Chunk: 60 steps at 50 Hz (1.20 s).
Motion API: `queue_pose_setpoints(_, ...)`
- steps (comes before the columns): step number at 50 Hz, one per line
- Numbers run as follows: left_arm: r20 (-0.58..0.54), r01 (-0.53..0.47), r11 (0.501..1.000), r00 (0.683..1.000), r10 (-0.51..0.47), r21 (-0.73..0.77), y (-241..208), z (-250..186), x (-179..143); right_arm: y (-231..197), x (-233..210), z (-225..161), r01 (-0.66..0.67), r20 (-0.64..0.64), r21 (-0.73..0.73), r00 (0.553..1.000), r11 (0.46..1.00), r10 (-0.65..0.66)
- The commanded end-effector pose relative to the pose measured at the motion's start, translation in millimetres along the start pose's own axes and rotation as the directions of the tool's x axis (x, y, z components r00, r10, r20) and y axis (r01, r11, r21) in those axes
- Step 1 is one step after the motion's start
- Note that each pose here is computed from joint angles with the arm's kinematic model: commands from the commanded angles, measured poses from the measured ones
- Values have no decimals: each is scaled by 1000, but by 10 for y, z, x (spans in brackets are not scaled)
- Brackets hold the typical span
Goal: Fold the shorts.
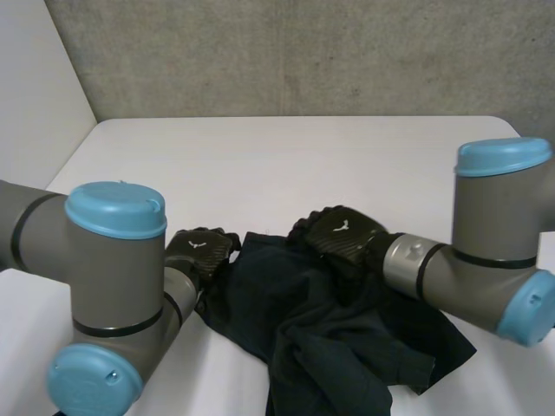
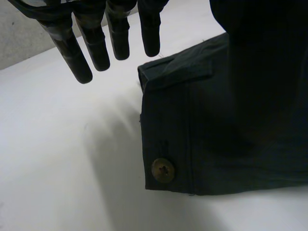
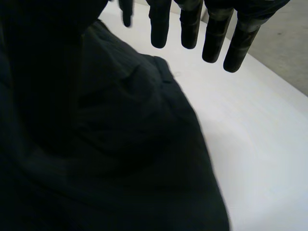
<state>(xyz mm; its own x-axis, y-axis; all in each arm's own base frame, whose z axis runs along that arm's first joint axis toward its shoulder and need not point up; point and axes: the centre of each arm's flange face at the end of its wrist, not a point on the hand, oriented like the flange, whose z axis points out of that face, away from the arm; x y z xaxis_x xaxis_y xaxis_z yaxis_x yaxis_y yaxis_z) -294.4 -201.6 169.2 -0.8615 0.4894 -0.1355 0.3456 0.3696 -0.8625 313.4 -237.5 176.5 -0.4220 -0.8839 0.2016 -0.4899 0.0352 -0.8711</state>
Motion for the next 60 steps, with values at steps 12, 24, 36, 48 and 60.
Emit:
queue_pose_setpoints(12,65,-89,981,995,79,170,-388,633,-64,-192,4,309,15,-56,54,998,998,-12)
queue_pose_setpoints(24,204,-246,788,967,155,564,-1350,1146,-174,-531,225,-53,-225,-273,150,926,963,259)
queue_pose_setpoints(36,6,-204,736,965,263,645,-1117,1340,270,-293,-572,-42,-427,-38,33,903,904,428)
queue_pose_setpoints(48,60,-198,788,978,202,582,-1041,1201,108,-430,-295,-153,-341,-140,72,927,937,348)
queue_pose_setpoints(60,178,-206,831,975,131,517,-1140,751,-385,-519,117,-279,3,-260,8,966,1000,-1)
